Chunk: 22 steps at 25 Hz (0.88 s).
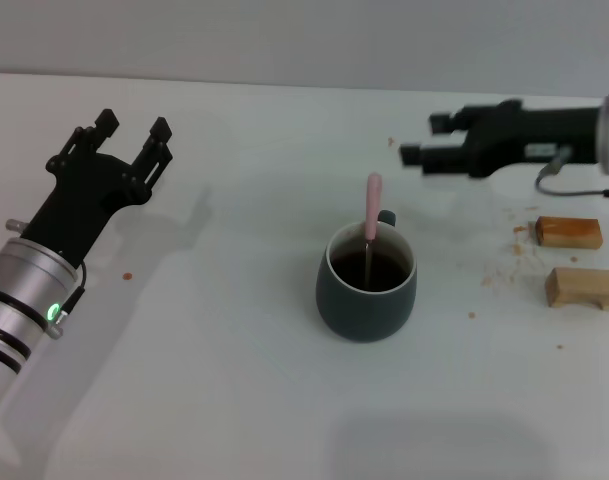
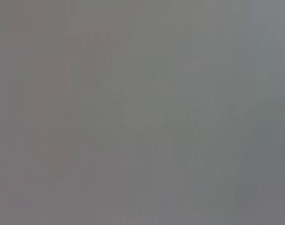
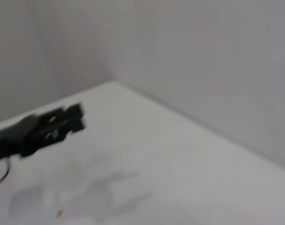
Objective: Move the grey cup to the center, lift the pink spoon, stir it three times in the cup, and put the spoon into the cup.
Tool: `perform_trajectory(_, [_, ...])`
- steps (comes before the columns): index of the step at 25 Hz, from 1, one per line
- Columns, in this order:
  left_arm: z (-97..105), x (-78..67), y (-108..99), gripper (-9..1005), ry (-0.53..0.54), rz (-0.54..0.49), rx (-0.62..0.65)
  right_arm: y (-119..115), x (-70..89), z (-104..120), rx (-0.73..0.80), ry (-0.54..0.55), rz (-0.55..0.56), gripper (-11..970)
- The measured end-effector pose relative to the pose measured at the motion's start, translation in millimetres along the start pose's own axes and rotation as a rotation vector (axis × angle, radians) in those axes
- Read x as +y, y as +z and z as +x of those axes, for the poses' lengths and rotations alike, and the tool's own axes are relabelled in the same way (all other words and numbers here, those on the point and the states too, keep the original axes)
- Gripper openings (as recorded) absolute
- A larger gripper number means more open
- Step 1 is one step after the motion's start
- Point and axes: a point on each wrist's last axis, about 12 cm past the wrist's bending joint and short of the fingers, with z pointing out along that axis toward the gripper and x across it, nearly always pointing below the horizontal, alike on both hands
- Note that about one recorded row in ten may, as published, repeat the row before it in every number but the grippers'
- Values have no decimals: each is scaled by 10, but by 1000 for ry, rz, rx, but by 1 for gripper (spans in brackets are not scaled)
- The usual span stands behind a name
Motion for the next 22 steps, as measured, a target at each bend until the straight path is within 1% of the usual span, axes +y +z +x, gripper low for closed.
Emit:
perform_trajectory(3, [-34, 21, -38, 683, -2, -6, -33, -180, -70, 31, -113, 26, 51, 656])
perform_trajectory(4, [-42, 28, -51, 683, -3, -9, -42, -266, -99, 51, -172, 31, 73, 656])
perform_trajectory(7, [-83, 97, -148, 683, -11, -46, -91, -551, -188, 186, -345, 34, 163, 657])
perform_trajectory(10, [-119, 168, -254, 683, -19, -90, -136, -812, -249, 412, -494, -6, 289, 657])
perform_trajectory(14, [-156, 221, -423, 683, -27, -127, -198, -1087, -307, 811, -667, -16, 524, 657])
perform_trajectory(16, [-158, 237, -517, 683, -28, -145, -218, -1197, -319, 981, -727, -15, 645, 656])
perform_trajectory(19, [-135, 219, -651, 683, -33, -155, -230, -1341, -316, 1148, -796, -2, 789, 656])
perform_trajectory(22, [-107, 172, -709, 683, -37, -139, -226, -1400, -282, 1250, -847, -5, 882, 656])
